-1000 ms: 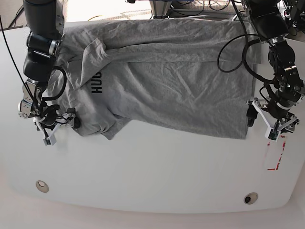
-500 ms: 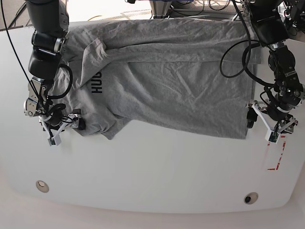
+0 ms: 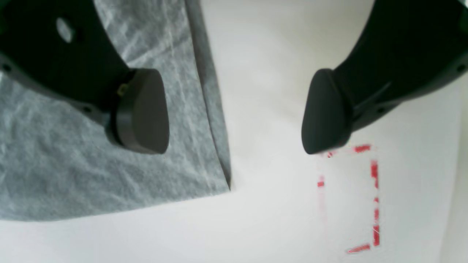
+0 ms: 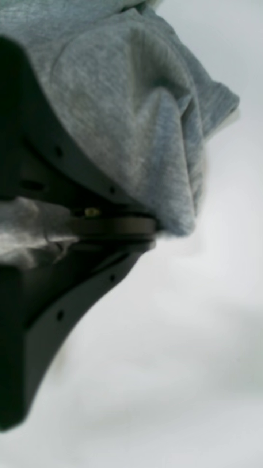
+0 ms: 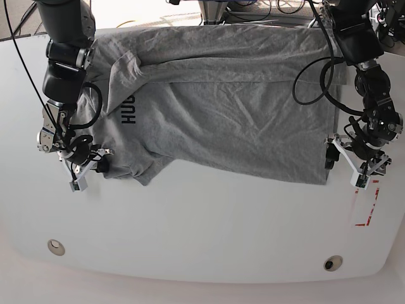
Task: Layout the t-shirt on the table in an organized manner, then fold the t-shirt properly
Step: 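Move both grippers to the shirt's opposite edge and grasp it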
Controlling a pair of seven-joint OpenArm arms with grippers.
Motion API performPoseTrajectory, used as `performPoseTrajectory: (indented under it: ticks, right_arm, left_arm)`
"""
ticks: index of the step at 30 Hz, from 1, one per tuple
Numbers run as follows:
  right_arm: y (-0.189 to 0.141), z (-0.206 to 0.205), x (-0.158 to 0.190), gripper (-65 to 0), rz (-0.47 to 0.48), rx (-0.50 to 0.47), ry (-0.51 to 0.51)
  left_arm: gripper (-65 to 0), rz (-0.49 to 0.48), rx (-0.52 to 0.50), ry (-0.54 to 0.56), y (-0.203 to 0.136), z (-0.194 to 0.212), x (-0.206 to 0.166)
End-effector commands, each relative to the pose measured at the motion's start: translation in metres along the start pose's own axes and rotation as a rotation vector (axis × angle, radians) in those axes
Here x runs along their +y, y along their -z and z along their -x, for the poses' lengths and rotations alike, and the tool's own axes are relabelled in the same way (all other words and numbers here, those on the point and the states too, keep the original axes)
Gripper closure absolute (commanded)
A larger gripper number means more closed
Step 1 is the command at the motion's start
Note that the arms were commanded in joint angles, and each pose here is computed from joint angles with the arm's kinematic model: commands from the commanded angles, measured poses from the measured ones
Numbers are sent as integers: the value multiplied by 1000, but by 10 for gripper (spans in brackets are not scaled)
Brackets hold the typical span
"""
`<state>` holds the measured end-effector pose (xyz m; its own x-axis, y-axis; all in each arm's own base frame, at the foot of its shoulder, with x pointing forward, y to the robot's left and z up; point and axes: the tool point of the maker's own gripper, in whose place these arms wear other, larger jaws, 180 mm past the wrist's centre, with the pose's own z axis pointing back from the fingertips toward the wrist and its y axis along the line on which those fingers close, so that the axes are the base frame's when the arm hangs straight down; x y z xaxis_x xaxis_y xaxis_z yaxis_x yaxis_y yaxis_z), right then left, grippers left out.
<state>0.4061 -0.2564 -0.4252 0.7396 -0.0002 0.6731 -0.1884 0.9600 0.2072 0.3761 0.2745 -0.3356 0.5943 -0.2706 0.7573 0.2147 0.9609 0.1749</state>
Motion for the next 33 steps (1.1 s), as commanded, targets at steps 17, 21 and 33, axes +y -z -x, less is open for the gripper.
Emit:
performPoseTrajectory:
  ticks: [17, 21, 33]
  right_arm:
    - [-5, -2, -8, 0, 20, 26, -26]
    - [-5, -2, -8, 0, 18, 26, -25]
    - [-5, 0, -8, 0, 18, 29, -24]
  left_arm:
    - [-543, 40, -89, -144, 40, -28, 18]
    - [-543, 62, -98, -193, 53, -28, 17]
    - [-542, 151, -68, -246, 85, -20, -9]
